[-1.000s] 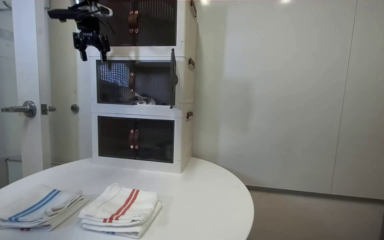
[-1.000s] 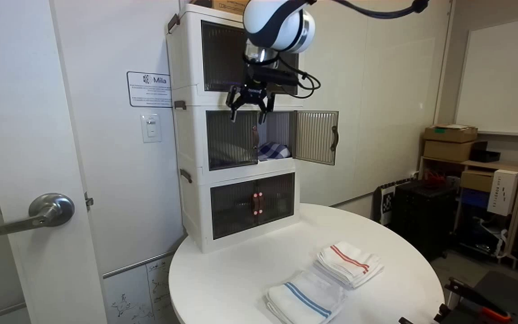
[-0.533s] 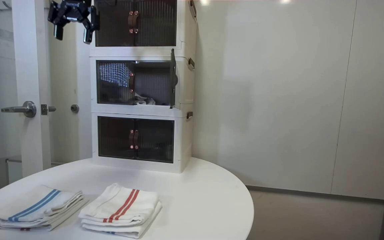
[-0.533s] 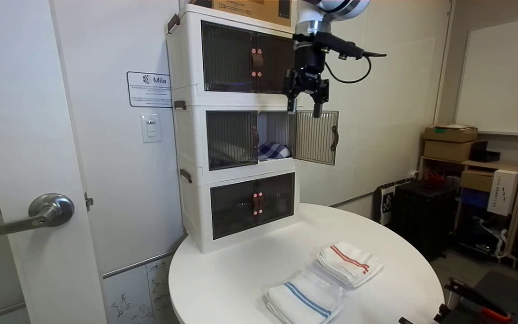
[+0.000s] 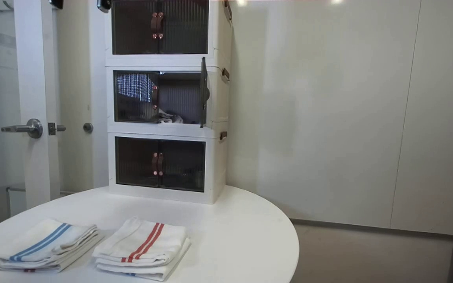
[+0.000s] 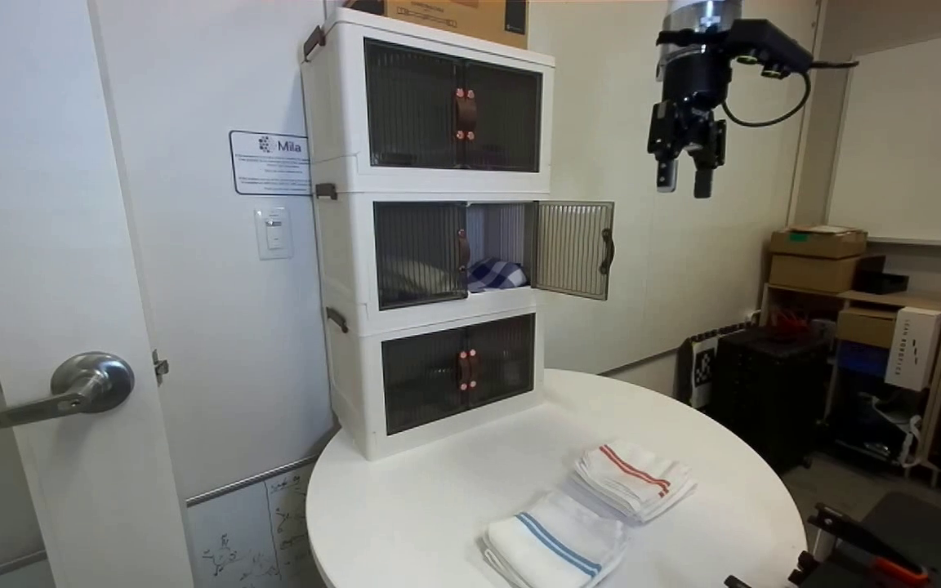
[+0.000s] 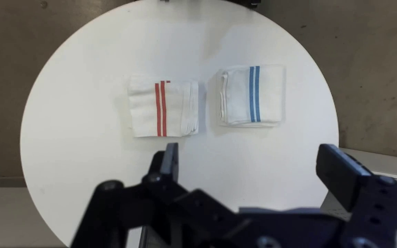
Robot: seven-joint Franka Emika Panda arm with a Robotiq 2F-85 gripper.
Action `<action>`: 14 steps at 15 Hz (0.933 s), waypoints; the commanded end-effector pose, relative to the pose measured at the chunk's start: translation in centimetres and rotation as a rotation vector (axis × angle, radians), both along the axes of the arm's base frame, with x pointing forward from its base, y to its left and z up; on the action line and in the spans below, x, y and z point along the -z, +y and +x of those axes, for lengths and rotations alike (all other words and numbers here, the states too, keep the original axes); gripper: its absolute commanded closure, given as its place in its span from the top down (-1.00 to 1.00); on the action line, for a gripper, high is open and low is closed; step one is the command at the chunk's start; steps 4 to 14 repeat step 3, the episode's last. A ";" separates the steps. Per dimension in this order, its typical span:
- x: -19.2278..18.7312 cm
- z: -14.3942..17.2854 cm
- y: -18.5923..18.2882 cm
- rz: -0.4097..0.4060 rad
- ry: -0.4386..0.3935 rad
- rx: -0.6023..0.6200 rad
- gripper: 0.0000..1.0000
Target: Close the left door of the second cabinet
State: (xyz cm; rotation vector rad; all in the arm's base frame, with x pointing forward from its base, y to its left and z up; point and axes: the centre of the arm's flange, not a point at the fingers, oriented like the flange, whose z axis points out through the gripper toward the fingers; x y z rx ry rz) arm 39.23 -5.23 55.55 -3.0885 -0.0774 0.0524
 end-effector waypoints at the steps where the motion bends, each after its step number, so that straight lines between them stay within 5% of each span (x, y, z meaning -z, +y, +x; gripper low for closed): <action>1: 0.0 -0.7 -0.3 0.005 -0.005 0.000 1.00; 14: 0.1 -1.0 -0.1 0.004 -0.005 -0.006 1.00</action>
